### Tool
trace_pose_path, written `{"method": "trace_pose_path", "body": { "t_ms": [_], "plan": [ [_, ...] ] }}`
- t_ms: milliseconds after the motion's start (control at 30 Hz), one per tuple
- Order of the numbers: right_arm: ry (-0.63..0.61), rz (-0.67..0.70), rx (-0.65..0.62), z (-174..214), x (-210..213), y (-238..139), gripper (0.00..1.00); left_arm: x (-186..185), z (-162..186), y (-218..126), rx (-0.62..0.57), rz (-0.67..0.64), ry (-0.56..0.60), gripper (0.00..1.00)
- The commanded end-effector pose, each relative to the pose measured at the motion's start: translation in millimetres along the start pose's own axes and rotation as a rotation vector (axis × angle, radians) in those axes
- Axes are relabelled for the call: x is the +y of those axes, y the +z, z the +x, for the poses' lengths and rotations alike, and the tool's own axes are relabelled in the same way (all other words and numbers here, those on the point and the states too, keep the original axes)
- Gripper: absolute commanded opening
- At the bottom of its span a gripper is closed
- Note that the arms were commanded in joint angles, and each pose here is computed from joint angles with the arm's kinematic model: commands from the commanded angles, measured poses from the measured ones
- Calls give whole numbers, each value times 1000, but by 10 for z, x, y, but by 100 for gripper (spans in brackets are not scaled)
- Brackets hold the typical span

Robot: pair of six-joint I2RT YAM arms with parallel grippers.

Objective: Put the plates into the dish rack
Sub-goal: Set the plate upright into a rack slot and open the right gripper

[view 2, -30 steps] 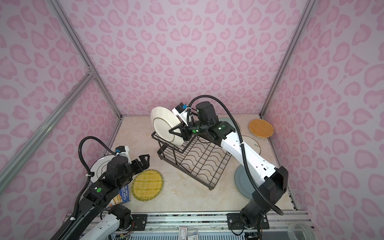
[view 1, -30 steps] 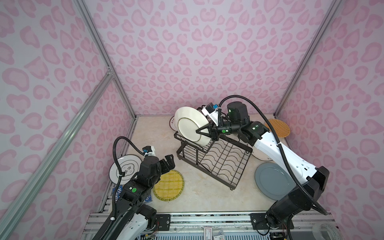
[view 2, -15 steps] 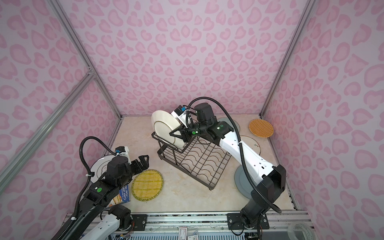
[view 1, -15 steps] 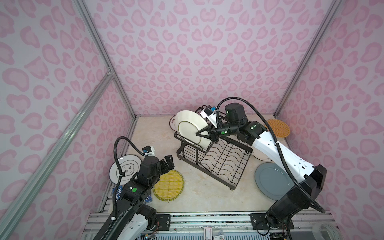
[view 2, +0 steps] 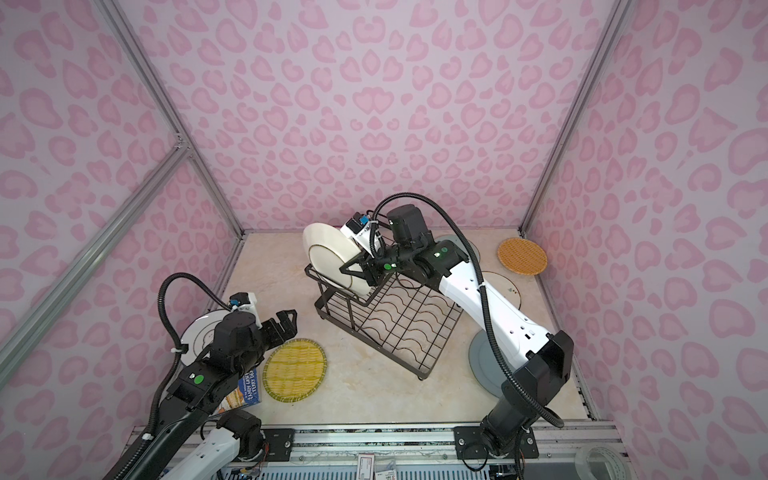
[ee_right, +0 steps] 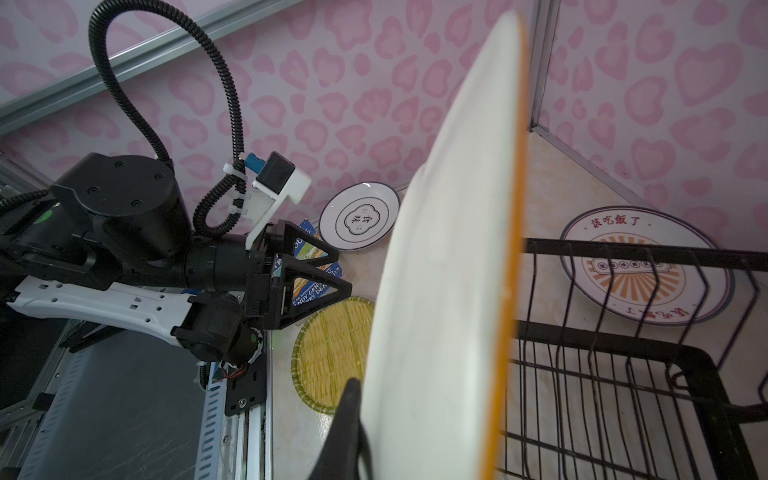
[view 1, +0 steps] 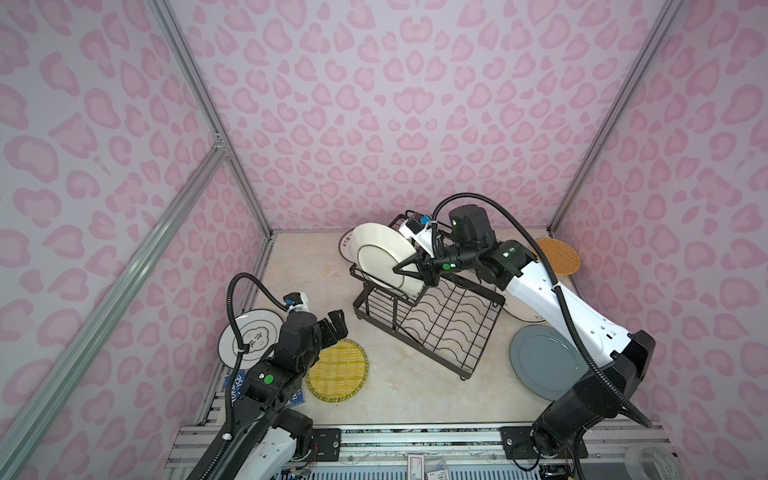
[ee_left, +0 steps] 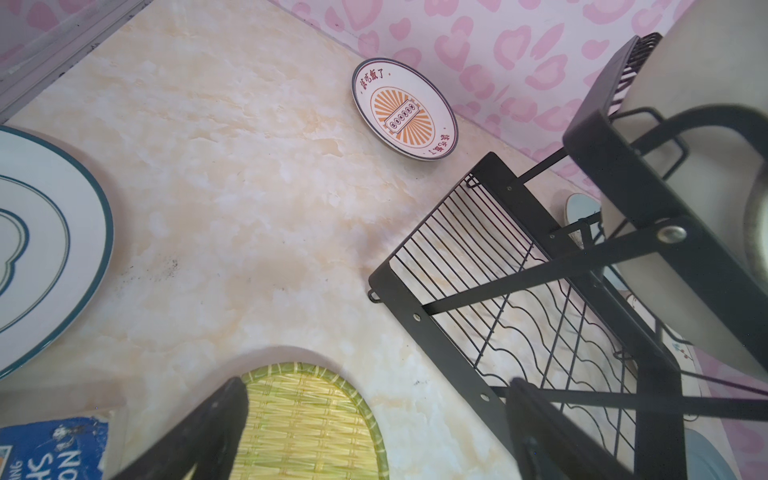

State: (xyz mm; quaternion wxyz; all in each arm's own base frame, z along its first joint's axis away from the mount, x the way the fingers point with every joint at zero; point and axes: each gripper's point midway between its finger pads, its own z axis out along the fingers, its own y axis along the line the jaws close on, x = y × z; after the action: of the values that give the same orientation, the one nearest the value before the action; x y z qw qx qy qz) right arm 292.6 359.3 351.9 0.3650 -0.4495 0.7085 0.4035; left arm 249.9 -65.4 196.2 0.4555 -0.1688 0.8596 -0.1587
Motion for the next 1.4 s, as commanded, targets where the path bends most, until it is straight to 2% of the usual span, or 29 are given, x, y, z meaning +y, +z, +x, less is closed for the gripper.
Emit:
{"method": "trace_pose_path", "body": {
  "t_ms": [0,100,233,467,667,933,1200,1367],
  "plan": [
    [-63,34,-7,-60,-15,-16,4,26,-18,-8,-9,-14,6,98],
    [-87,35,7,-34,33,-7,18,25,-28,-17,-12,-15,4,98],
    [-104,29,0,-62,101,-24,28,36,-33,-23,-12,-21,1,98],
    [-130,41,-20,-136,161,-103,36,52,-36,-42,-15,-25,-10,98],
    [-140,54,-30,-165,179,-147,40,35,-47,-63,-14,-18,-20,98],
    [-133,143,-94,-305,116,-287,48,-15,-77,-129,-11,7,-40,97],
    [-77,261,-185,-447,7,-567,66,-80,-95,-175,2,36,-63,97],
    [-53,365,-256,-495,-56,-816,86,-144,-130,-203,9,58,-79,98]
  ]
}}
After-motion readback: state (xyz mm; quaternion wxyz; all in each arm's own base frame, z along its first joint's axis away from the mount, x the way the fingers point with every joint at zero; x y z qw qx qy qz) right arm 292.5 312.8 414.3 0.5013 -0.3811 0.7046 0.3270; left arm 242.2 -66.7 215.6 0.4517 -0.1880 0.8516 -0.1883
